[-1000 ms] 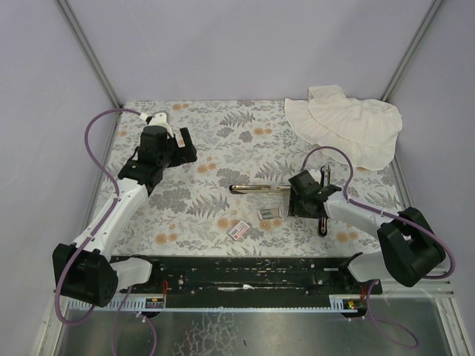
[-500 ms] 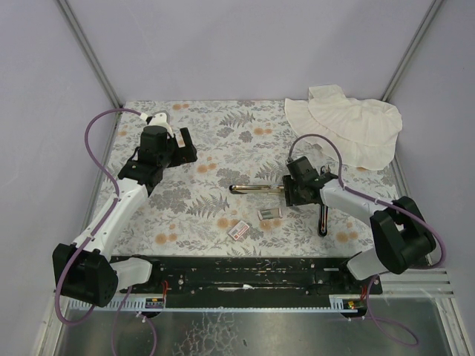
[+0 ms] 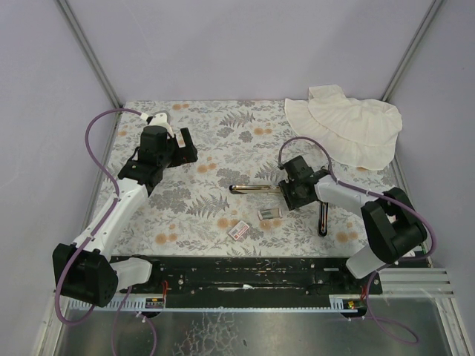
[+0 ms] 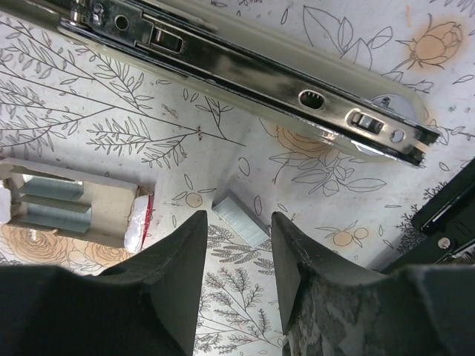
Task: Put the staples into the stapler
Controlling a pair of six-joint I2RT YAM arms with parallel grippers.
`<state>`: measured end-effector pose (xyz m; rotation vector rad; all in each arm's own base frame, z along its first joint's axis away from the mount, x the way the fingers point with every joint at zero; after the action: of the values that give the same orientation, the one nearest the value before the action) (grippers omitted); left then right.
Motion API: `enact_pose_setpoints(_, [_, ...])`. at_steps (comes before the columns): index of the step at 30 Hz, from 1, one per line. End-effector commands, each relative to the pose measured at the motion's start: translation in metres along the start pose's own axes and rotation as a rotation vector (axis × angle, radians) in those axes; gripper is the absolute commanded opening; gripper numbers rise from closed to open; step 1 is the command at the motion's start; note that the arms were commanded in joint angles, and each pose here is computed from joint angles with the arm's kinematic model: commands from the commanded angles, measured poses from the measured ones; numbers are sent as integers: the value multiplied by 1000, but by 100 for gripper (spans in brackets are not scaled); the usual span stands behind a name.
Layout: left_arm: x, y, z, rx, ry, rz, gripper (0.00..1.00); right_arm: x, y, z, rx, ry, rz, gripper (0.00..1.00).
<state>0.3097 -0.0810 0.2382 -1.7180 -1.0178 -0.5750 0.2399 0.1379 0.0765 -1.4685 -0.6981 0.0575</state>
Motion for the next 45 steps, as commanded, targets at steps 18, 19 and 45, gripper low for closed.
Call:
enact_pose_setpoints(18, [6, 1, 0, -7, -11, -26, 100, 4, 5, -8, -63, -15, 25, 18])
enact_pose_setpoints(19, [5, 1, 0, -9, -10, -25, 100, 6, 3, -9, -64, -8, 14, 17])
enact_pose_setpoints(45, [6, 0, 0, -7, -10, -28, 100, 50, -38, -150, -341, 459, -384, 17])
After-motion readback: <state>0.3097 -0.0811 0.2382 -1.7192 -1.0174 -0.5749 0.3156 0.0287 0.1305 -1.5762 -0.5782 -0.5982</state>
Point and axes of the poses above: each gripper's point midway between its finger pads, its own y axis out along the fingers, its own z axis along the line the jaws close on, x = y × z, the point moved 6 cm from there along -y, back along the fingers, and after that the axes turned 7 degrees about -y, right-handed, at the moved point
